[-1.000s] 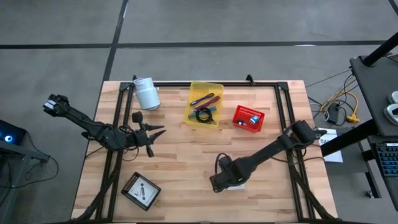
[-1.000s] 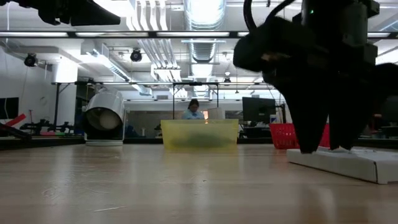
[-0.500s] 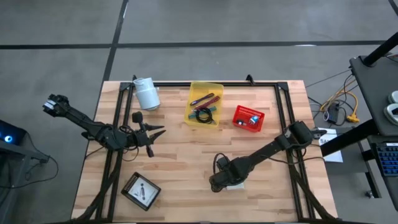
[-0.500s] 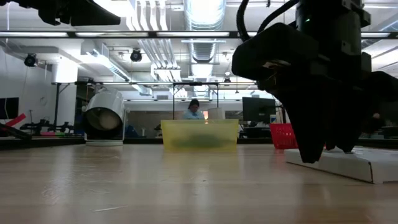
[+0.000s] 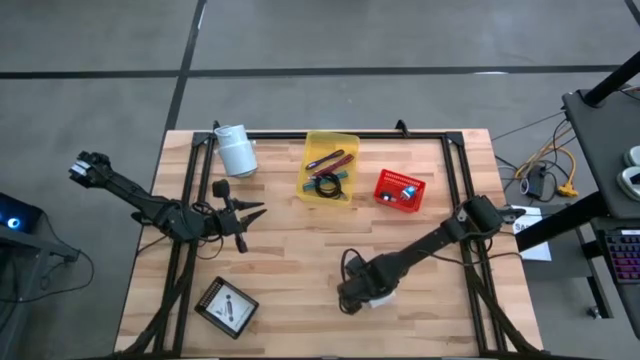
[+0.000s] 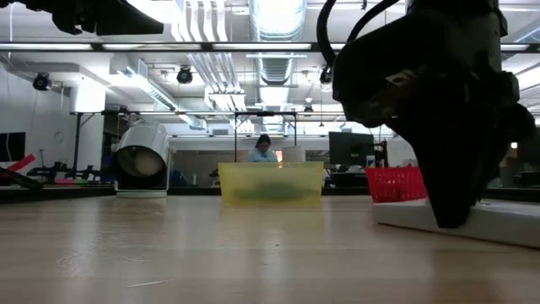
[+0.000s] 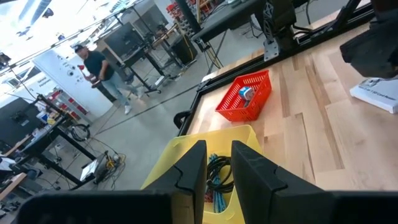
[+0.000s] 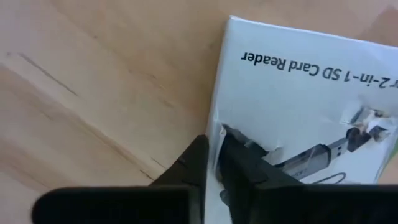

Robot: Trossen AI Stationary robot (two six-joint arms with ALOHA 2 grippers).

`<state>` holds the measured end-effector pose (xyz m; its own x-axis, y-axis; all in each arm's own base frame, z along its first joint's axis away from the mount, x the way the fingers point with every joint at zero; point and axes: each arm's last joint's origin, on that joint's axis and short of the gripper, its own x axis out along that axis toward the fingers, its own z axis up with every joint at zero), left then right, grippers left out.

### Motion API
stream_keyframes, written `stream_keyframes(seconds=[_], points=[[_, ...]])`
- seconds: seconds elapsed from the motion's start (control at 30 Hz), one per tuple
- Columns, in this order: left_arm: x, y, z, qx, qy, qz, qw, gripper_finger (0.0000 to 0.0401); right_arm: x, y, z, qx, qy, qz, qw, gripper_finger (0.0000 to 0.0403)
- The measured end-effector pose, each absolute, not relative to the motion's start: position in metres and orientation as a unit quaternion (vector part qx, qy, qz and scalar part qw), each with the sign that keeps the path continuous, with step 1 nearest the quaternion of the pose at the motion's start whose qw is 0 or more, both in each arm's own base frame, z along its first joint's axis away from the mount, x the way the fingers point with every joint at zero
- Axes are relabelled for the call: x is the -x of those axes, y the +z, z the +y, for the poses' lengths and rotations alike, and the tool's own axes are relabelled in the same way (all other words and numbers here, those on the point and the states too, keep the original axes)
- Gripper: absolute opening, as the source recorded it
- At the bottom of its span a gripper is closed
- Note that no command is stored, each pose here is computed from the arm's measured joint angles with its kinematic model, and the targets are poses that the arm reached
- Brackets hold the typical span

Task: Pick and place items into bin
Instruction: Put the white card reader box into the black bin

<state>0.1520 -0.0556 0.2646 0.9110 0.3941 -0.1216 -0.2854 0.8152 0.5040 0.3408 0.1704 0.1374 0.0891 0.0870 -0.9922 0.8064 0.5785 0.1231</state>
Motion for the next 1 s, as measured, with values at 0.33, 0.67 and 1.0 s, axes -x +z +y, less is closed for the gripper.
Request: stream_keyframes(seconds=[0.33,0.67,1.0], points=[[-0.152,0.265,-0.056,-0.244,0.18,0.11,0.947,0.0058,-0.345,0.156,0.163,-0.272,-0.279,0.547,0.741,0.0012],[-0.153,0.264,-0.057,-0.24,0.161,0.108,0.951,0.0058,-0.344,0.197,0.153,-0.159,-0.264,0.454,0.836,0.0011],[-0.164,0.259,-0.069,-0.186,0.047,0.085,0.978,0.0058,-0.338,0.258,0.126,0.091,-0.264,0.343,0.897,0.0011]])
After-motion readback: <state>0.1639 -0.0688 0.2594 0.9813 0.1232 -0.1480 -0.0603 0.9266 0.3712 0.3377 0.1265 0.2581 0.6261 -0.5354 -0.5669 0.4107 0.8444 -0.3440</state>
